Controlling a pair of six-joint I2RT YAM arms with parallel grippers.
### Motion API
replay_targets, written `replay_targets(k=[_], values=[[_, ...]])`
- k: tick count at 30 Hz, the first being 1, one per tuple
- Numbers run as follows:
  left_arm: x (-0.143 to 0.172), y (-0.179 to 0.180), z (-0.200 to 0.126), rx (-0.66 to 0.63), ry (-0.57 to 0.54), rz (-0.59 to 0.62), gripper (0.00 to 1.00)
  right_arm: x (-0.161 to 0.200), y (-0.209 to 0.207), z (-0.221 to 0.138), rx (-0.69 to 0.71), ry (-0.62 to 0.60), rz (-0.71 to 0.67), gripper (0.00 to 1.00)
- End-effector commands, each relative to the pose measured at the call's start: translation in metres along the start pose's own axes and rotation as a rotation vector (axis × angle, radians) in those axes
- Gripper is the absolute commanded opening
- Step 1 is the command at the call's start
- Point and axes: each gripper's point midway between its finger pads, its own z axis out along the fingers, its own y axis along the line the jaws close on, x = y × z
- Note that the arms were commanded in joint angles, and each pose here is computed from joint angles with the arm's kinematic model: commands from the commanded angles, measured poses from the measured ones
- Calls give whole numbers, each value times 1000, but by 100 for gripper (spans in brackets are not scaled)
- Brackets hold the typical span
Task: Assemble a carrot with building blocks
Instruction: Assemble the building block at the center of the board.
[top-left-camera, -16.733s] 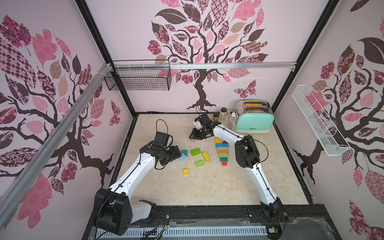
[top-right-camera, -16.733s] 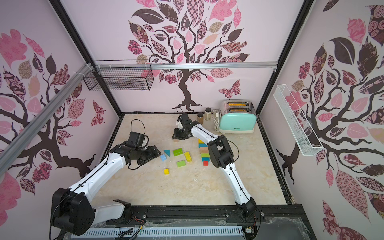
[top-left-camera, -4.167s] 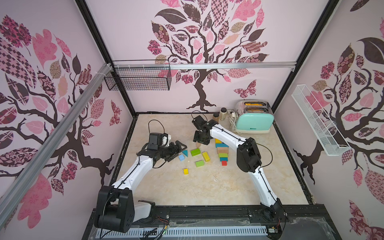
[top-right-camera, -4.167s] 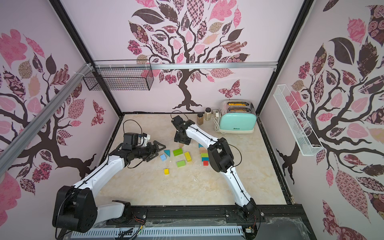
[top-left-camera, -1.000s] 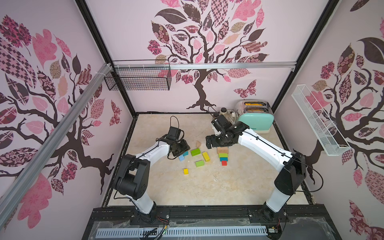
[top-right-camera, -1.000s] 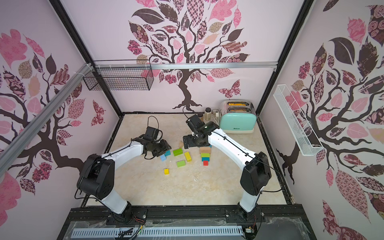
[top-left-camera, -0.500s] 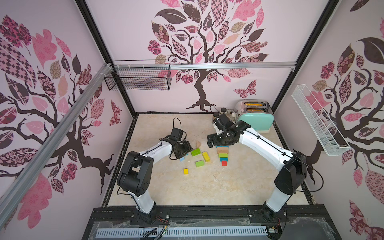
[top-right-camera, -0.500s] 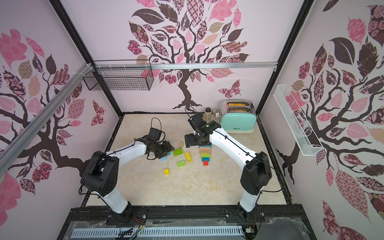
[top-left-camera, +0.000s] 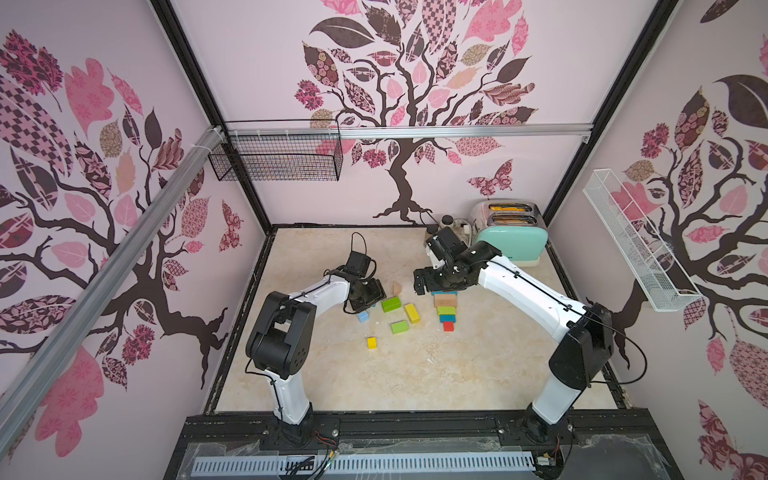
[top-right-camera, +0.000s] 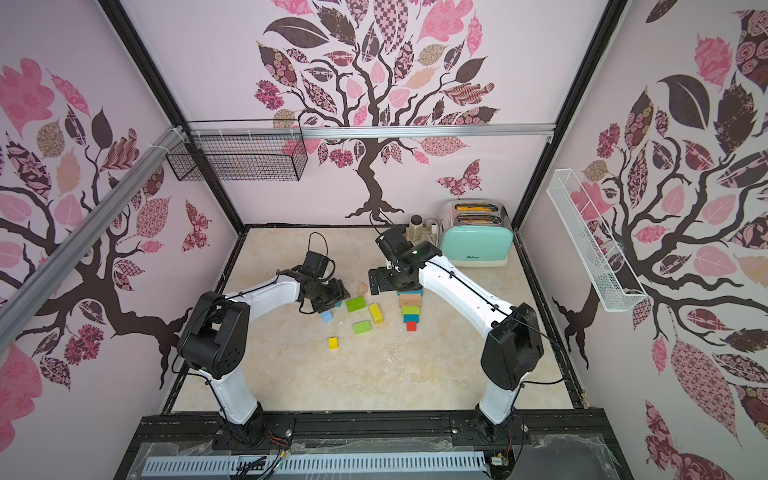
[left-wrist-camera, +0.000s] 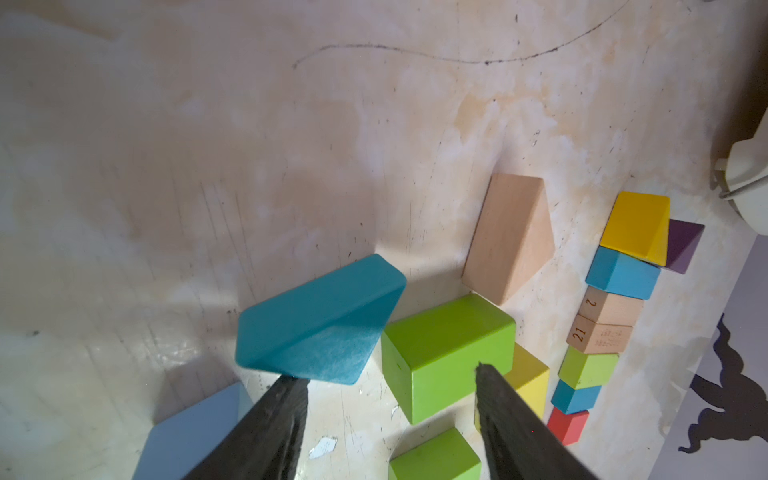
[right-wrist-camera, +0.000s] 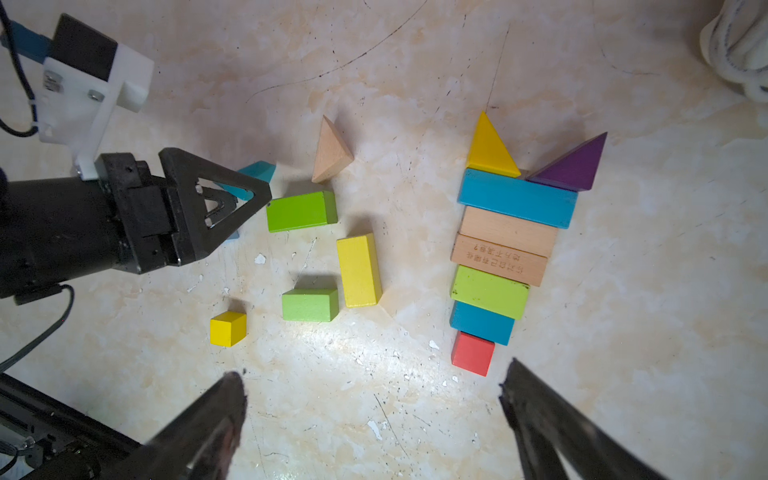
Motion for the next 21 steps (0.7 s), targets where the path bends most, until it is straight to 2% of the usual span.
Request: replay_targets(k=[1,12,21], values=[[-11,-1,0,-21,-25,41,69,-1,0,6,-4,7,-3,99],[-17,-11,16,13,-9,82,68,-3,1,11,-3,14,-8,99],[-23,-26,0,66,-46,115,70,-6,4,15,-8,16,-13,99]])
